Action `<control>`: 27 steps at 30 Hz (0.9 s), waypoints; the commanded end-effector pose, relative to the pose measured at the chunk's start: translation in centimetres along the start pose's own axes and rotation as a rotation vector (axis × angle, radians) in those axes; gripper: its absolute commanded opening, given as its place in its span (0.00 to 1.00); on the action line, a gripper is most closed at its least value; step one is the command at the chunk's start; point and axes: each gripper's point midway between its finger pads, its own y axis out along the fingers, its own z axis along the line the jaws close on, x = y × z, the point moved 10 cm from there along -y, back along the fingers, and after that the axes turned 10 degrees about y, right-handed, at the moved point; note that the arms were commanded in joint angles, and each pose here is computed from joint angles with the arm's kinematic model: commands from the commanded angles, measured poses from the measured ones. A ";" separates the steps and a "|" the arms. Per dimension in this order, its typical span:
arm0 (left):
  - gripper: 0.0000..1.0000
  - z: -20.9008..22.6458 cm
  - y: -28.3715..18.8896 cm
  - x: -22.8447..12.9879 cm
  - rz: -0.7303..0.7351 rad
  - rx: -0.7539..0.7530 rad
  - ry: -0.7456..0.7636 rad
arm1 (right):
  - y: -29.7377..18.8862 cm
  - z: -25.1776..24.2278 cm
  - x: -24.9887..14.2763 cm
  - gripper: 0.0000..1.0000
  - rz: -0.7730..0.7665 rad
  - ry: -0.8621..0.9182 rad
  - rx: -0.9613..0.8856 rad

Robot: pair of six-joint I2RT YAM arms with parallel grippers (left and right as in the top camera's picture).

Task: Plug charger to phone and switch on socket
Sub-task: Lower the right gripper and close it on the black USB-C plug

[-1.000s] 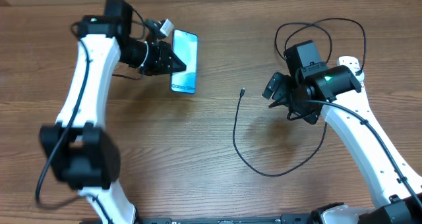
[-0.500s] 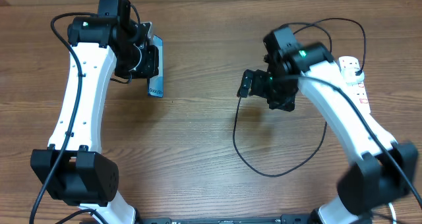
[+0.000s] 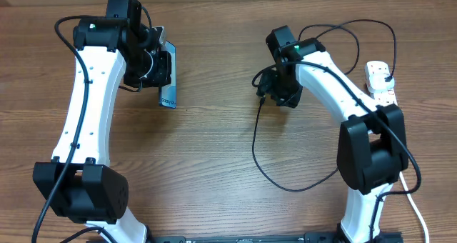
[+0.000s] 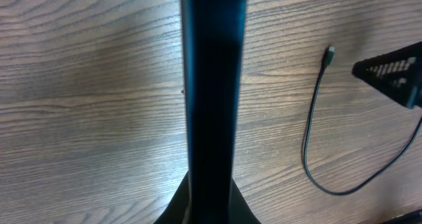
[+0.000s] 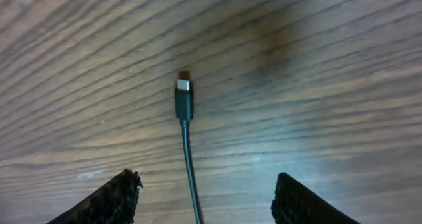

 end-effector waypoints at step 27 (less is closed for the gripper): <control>0.04 -0.1 -0.4 0.5 -0.039 -0.003 -0.005 | 5.4 1.5 -0.9 0.50 -0.028 -0.075 -0.114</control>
